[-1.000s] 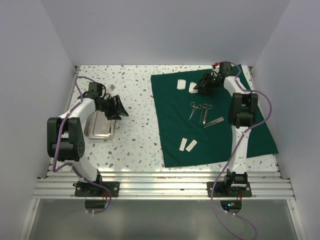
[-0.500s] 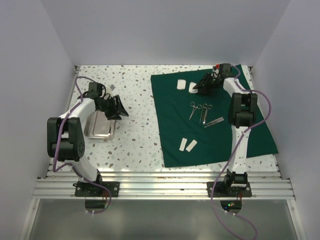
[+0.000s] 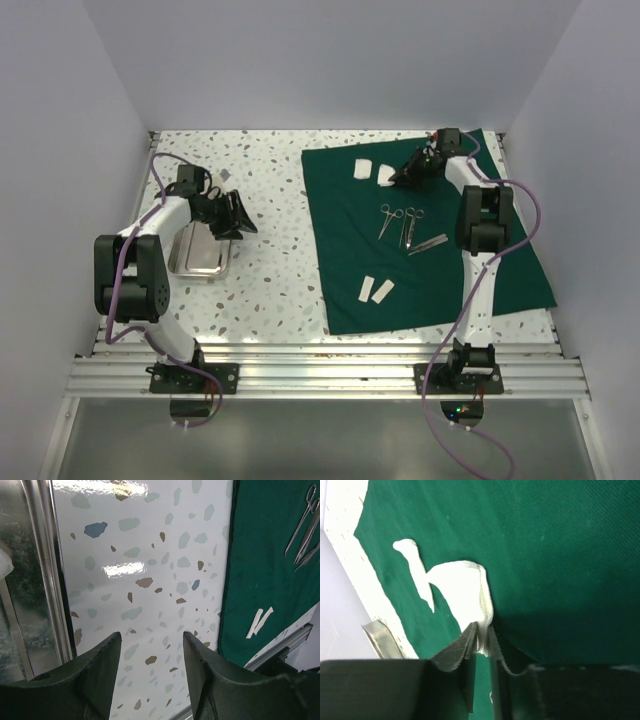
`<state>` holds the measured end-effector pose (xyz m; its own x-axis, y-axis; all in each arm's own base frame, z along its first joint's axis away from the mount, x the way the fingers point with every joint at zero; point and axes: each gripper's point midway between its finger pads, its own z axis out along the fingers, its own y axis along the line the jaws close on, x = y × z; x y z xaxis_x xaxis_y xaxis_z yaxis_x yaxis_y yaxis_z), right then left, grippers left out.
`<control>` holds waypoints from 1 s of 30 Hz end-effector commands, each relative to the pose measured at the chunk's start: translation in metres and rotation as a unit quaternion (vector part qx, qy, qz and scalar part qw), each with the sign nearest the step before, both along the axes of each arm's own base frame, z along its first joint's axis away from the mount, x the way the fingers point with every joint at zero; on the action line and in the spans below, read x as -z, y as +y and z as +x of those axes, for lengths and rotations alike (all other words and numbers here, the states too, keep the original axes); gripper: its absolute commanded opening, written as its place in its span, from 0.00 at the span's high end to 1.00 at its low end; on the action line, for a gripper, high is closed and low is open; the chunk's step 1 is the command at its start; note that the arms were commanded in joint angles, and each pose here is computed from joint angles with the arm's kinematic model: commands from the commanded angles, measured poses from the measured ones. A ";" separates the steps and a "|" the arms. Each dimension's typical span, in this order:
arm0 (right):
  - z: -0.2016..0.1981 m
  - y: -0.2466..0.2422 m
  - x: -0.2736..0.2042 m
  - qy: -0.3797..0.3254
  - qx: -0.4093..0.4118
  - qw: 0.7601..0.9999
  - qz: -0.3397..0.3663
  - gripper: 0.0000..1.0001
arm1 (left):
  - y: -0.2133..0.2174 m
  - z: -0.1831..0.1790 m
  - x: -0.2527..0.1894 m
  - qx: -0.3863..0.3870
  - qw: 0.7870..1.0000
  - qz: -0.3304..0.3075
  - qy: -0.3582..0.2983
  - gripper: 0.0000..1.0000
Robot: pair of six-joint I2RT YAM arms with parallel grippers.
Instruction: Prepare the surgical pack
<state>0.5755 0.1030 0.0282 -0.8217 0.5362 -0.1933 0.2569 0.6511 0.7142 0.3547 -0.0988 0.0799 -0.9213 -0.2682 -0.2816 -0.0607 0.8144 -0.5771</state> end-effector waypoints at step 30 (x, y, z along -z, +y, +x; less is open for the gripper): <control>0.053 0.110 -0.119 -0.174 -0.007 0.976 0.133 1.00 | -0.003 0.002 -0.003 0.016 1.000 -0.007 -0.017 0.43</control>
